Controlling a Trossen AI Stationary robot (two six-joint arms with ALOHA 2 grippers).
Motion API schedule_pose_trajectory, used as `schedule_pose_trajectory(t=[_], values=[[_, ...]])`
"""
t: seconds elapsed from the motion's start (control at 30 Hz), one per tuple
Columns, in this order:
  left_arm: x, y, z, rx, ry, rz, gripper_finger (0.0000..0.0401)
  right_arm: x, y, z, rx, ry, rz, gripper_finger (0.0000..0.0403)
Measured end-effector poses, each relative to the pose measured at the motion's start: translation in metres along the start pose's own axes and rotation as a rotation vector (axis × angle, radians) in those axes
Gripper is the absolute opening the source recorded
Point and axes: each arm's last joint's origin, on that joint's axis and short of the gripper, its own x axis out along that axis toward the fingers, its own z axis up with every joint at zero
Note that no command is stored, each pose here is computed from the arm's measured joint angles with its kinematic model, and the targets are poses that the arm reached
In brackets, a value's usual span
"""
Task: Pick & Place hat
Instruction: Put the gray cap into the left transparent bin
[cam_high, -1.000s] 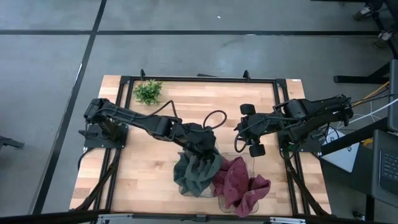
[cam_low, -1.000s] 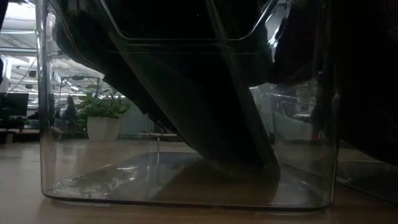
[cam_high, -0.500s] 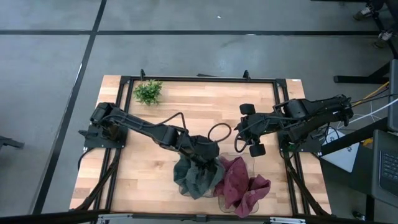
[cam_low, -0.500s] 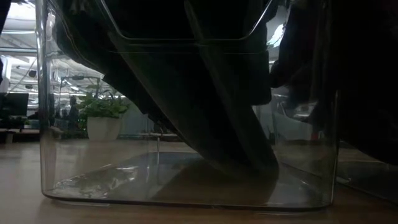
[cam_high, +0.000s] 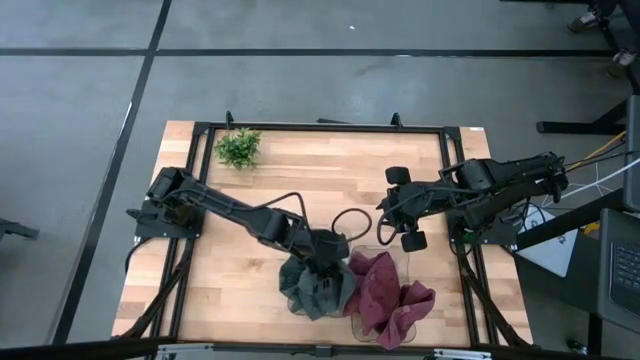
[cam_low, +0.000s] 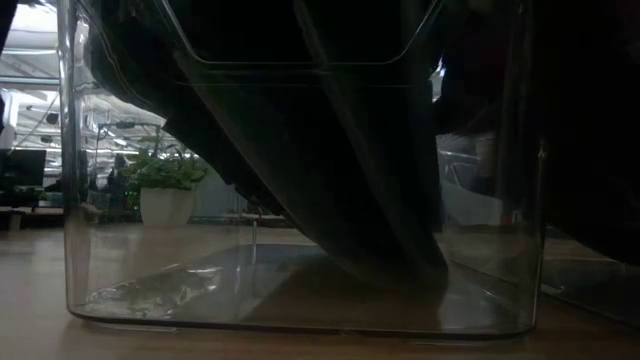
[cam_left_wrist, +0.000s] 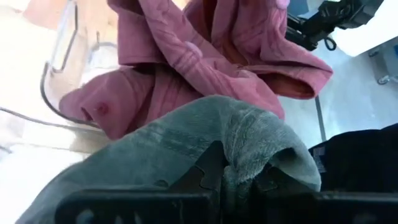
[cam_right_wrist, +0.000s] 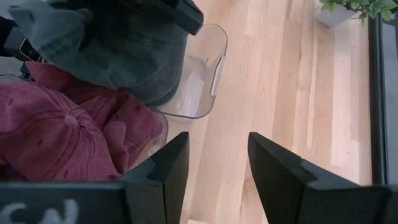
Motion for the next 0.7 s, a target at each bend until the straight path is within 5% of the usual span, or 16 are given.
schedule_pose_trajectory(t=[0.3,0.7], values=[[0.006,0.001,-0.018,-0.036,0.102,0.023,0.0014,0.000,0.000,0.000,0.003,0.000,0.000,0.0163],[-0.010,-0.006,-0.023,0.054,0.115,0.069,0.0028,0.000,0.000,0.000,0.003,0.000,0.000,0.0163]])
